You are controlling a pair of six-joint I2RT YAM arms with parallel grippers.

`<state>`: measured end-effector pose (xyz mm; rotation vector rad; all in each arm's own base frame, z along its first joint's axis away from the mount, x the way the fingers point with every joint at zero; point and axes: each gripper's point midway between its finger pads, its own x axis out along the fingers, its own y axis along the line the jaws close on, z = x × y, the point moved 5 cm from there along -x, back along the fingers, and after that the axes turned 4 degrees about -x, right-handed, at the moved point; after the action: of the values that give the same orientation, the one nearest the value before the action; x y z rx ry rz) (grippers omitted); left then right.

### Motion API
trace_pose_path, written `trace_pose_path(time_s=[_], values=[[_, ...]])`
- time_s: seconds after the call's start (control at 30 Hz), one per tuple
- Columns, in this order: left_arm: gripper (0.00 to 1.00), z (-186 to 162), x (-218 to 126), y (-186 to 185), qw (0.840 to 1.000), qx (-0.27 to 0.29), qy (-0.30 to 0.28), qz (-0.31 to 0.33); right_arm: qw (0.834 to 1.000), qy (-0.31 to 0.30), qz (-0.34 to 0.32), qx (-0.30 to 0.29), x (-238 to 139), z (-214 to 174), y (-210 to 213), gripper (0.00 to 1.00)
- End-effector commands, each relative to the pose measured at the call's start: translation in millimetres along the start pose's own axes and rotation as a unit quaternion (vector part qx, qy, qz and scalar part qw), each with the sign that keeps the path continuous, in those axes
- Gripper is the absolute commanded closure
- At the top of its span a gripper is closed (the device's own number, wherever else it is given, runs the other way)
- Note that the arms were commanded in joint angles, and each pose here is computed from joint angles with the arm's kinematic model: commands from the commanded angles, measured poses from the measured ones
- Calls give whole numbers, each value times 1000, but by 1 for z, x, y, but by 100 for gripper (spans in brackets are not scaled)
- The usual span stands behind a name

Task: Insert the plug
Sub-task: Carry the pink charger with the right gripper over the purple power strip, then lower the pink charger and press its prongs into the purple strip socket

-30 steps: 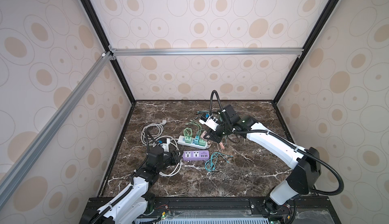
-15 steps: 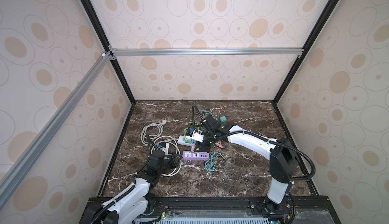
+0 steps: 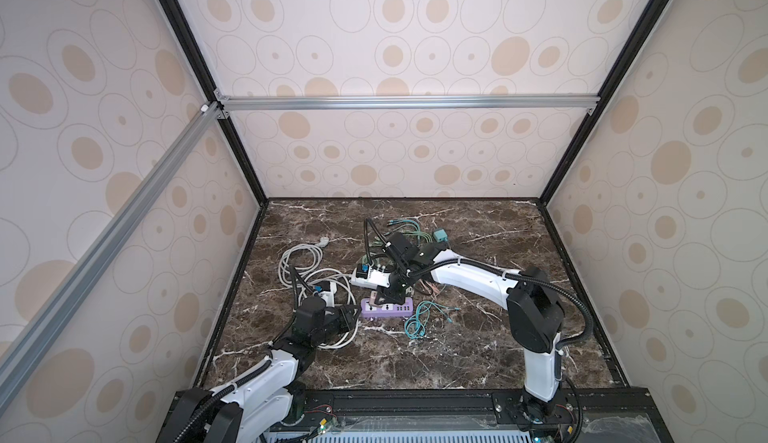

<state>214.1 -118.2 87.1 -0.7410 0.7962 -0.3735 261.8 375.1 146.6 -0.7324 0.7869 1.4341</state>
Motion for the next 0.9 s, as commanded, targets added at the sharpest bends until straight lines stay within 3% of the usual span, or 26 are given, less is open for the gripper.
trace_pose_path(time_s=[0.0, 0.47, 0.87], values=[[73, 3, 1, -3, 1000, -3, -6, -14, 999, 5, -4, -35, 8, 6, -2, 100], [73, -2, 2, 1, 1000, 0, -7, -18, 997, 33, -29, -70, 17, 11, -18, 100], [75, -2, 12, 2, 1000, 6, 15, -11, 995, 57, -9, -81, 23, 4, -15, 100]])
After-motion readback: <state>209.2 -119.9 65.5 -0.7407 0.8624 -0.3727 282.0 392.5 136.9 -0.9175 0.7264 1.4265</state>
